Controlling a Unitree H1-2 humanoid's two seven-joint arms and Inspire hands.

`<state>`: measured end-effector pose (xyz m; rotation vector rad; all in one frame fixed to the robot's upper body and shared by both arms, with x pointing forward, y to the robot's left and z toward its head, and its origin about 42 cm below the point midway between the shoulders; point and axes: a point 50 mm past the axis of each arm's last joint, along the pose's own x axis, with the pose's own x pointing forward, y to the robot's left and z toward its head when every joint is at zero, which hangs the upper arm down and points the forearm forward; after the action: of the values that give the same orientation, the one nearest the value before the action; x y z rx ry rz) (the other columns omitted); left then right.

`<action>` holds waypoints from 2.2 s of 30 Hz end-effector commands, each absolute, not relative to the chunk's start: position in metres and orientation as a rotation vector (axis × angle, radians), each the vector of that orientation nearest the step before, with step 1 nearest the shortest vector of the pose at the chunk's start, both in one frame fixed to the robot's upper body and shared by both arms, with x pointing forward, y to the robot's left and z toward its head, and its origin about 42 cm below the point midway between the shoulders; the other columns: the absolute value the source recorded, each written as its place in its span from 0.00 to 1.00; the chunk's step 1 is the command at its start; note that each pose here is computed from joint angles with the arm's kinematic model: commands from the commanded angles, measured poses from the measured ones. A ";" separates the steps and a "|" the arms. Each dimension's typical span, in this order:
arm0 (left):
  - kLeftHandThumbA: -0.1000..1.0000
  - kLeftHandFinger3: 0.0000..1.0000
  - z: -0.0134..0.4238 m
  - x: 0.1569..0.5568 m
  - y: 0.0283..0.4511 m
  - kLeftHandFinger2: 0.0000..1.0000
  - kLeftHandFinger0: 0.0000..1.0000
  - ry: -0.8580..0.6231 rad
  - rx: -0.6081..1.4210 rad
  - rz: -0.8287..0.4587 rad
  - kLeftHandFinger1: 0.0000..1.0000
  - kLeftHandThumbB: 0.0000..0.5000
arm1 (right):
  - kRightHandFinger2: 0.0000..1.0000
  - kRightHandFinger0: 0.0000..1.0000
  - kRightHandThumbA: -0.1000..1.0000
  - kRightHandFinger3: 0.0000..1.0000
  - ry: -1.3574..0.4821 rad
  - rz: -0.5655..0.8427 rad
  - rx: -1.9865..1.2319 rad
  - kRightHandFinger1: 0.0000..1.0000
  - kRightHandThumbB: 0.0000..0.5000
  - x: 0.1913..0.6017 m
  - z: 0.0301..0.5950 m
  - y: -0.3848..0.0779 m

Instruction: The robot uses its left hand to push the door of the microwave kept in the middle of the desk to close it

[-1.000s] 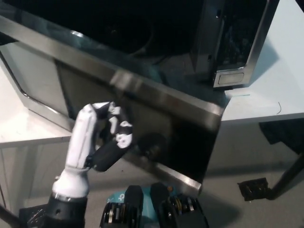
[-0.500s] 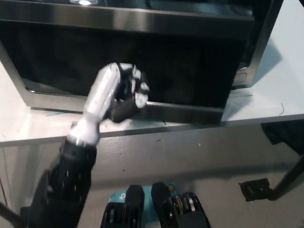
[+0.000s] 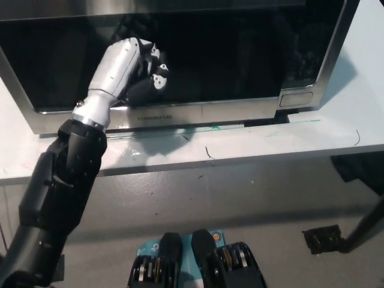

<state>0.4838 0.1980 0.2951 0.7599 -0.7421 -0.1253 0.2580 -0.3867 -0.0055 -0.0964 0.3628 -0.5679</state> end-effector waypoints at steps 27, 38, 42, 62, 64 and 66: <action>0.00 0.26 0.311 0.435 0.223 0.05 0.00 -0.881 0.492 0.039 0.00 0.16 | 0.42 0.32 0.00 0.52 0.325 -0.570 -0.137 0.35 0.38 0.256 -0.001 -0.391; 0.00 0.28 0.234 0.325 0.258 0.01 0.00 -0.699 0.288 0.112 0.00 0.03 | 0.37 0.25 0.00 0.50 0.319 -0.577 -0.135 0.30 0.35 0.258 0.000 -0.391; 0.00 0.27 0.190 0.300 0.274 0.03 0.00 -0.545 0.272 0.197 0.00 0.06 | 0.40 0.34 0.00 0.51 0.327 -0.573 -0.137 0.36 0.35 0.260 0.001 -0.391; 0.00 0.32 0.012 0.257 0.307 0.13 0.00 0.259 0.087 0.554 0.00 0.14 | 0.42 0.33 0.00 0.53 0.322 -0.572 -0.152 0.36 0.36 0.265 0.003 -0.395; 0.00 0.31 0.002 0.258 0.309 0.11 0.00 0.323 0.070 0.587 0.00 0.17 | 0.42 0.33 0.00 0.54 0.325 -0.571 -0.158 0.36 0.36 0.267 0.004 -0.396; 0.00 0.30 -0.004 0.260 0.313 0.14 0.00 0.355 0.073 0.583 0.01 0.19 | 0.42 0.33 0.00 0.54 0.325 -0.572 -0.147 0.37 0.37 0.267 0.005 -0.396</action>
<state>0.2517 0.3061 0.0002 0.1041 0.2663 0.5234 0.2551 -0.3865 -0.0098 -0.1194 0.3836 -0.5637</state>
